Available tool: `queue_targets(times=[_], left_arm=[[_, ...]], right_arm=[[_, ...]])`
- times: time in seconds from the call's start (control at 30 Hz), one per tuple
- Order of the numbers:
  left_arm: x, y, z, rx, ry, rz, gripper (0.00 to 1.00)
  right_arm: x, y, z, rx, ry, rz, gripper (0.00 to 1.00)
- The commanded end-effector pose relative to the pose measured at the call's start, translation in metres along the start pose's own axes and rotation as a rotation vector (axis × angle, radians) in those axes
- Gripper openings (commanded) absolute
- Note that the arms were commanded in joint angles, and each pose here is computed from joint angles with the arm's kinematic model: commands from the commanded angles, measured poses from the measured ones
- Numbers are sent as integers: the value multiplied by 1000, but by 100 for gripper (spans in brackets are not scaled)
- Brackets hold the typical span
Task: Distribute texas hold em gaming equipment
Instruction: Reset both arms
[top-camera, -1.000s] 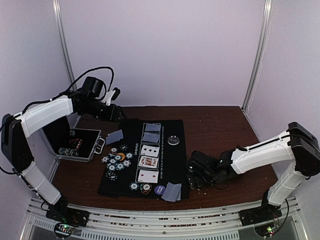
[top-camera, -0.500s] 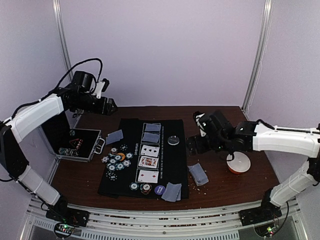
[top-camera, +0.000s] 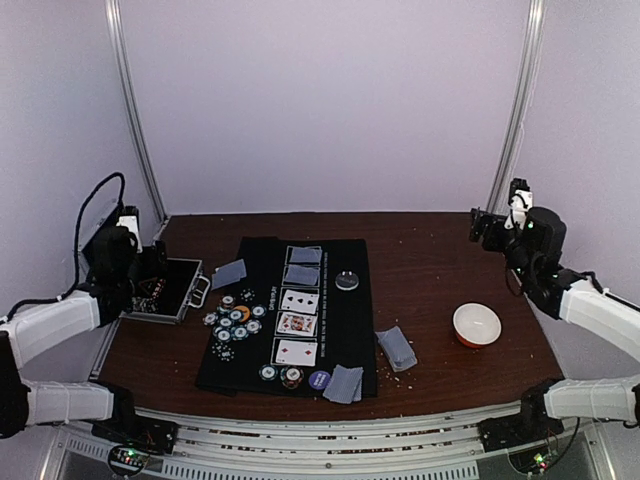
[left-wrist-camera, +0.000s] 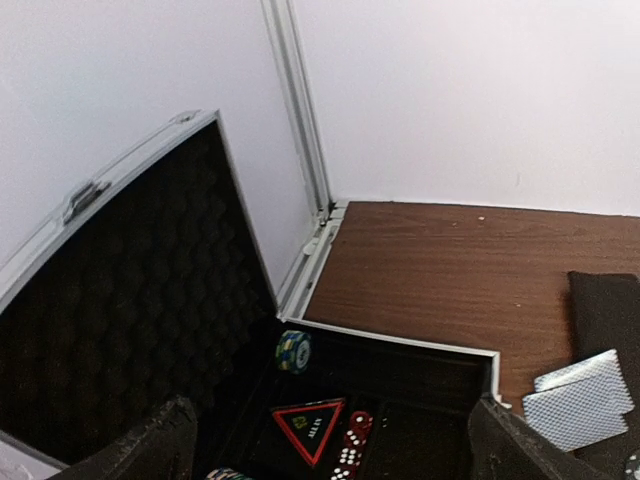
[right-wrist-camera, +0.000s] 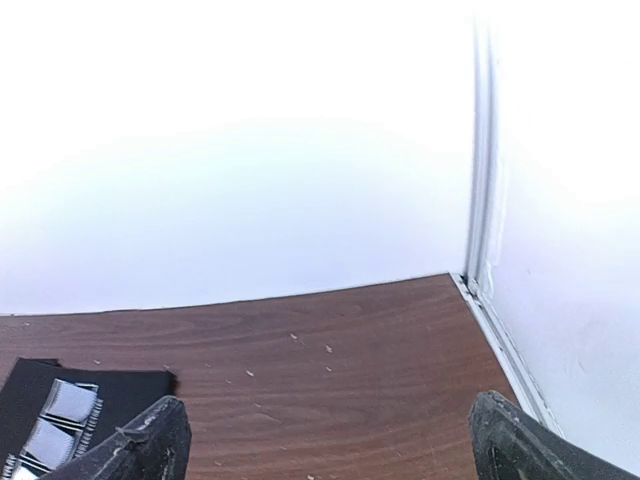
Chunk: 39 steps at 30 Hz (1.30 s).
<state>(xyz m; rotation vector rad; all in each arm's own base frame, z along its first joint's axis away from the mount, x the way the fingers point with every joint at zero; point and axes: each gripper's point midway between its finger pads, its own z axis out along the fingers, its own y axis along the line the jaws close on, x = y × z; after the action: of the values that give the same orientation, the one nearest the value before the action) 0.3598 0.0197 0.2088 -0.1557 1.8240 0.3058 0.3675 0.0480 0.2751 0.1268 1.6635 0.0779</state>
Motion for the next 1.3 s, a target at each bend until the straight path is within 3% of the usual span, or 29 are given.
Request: queue_targets(times=[0.0, 0.13, 0.4, 0.7, 0.87, 1.27], left_arm=[[-42, 31, -12, -112, -301, -52, 98], [-3, 19, 2, -53, -238, -3, 98], [15, 3, -5, 38, -333, -8, 98], [44, -21, 14, 122, -323, 33, 98], [46, -28, 27, 145, -272, 46, 98], [45, -28, 27, 152, -279, 44, 98]], right_arm=[[13, -20, -5, -3, -133, 4, 100], [47, -46, -15, 60, -146, -3, 100], [101, -78, -22, 117, -139, -12, 100], [122, -60, -1, -34, -123, -65, 100], [134, -60, 23, -29, -17, -72, 100], [133, -70, 24, 30, -16, -59, 100]])
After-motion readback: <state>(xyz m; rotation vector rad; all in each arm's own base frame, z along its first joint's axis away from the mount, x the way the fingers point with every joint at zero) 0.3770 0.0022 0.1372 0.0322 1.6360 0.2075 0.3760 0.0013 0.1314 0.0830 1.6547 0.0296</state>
